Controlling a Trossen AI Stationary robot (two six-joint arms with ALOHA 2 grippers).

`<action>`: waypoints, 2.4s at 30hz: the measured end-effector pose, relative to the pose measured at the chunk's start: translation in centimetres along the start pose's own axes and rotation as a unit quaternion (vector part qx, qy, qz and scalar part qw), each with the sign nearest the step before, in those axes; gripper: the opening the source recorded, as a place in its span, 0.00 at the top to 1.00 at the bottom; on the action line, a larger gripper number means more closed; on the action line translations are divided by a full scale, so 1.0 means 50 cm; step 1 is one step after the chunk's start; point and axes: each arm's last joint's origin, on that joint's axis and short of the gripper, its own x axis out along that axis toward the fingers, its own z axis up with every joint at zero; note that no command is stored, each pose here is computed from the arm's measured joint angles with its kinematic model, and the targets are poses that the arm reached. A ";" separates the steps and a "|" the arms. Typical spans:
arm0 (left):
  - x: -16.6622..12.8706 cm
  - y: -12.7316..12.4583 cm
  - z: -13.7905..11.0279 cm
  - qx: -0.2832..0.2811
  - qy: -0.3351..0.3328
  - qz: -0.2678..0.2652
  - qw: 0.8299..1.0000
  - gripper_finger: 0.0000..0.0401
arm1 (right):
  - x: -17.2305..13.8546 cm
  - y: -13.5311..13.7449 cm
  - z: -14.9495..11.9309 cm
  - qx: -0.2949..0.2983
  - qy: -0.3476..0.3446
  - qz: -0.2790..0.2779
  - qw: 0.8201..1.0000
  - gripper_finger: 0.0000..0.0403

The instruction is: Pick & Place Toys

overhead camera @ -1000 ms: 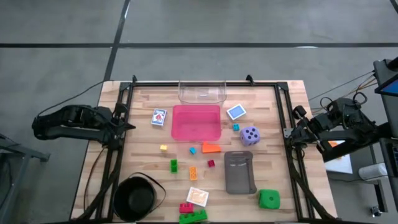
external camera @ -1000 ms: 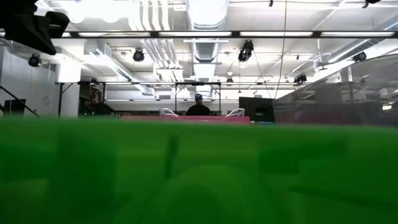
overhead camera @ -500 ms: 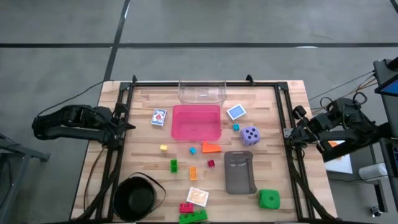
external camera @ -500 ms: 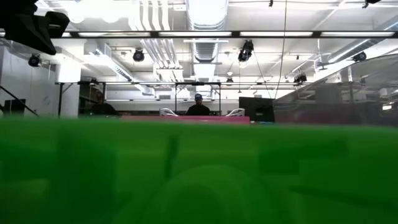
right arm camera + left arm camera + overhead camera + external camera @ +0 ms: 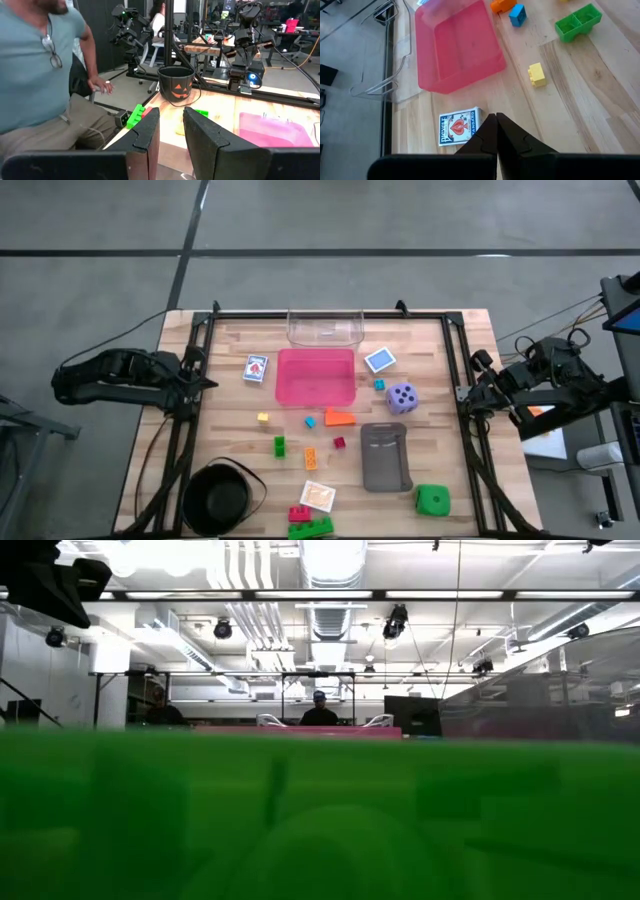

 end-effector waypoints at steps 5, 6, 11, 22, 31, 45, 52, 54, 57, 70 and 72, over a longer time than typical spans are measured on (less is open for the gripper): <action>0.000 0.000 0.000 0.000 0.000 0.000 1.000 1.00 | 0.000 0.000 0.000 0.000 0.000 0.000 1.000 0.78; 0.000 0.000 0.000 0.000 0.000 0.000 1.000 1.00 | 0.000 0.000 0.000 0.000 0.000 0.000 1.000 0.78; 0.000 0.000 0.000 0.000 0.000 0.000 1.000 1.00 | 0.000 0.000 0.000 0.000 0.000 0.000 1.000 0.78; 0.000 0.000 0.000 0.001 0.000 0.000 1.000 1.00 | 0.000 0.000 0.000 0.000 0.000 0.000 1.000 0.78; 0.000 0.002 0.003 0.018 -0.005 0.011 1.000 1.00 | 0.000 0.000 0.000 0.000 0.000 0.000 1.000 0.78; 0.000 0.020 0.047 0.150 -0.106 0.044 0.982 1.00 | 0.000 -0.001 0.001 -0.024 -0.002 -0.012 1.000 0.78; -0.008 0.046 0.104 -0.235 -0.252 0.009 0.939 1.00 | 0.000 -0.002 0.004 -0.026 -0.011 -0.013 1.000 0.78; -0.009 0.047 0.106 -0.266 -0.256 0.002 0.929 1.00 | 0.000 -0.001 0.005 -0.021 -0.011 -0.013 1.000 0.78; -0.007 0.046 0.103 -0.249 -0.247 0.008 0.936 1.00 | 0.000 -0.001 0.006 -0.019 -0.015 -0.013 1.000 0.78; -0.004 0.044 0.100 -0.245 -0.235 0.006 0.941 1.00 | 0.000 -0.005 0.028 -0.024 -0.065 -0.043 0.997 0.78; -0.004 0.044 0.100 -0.245 -0.235 0.006 0.941 1.00 | 0.002 -0.010 0.031 -0.023 -0.068 -0.070 0.995 0.78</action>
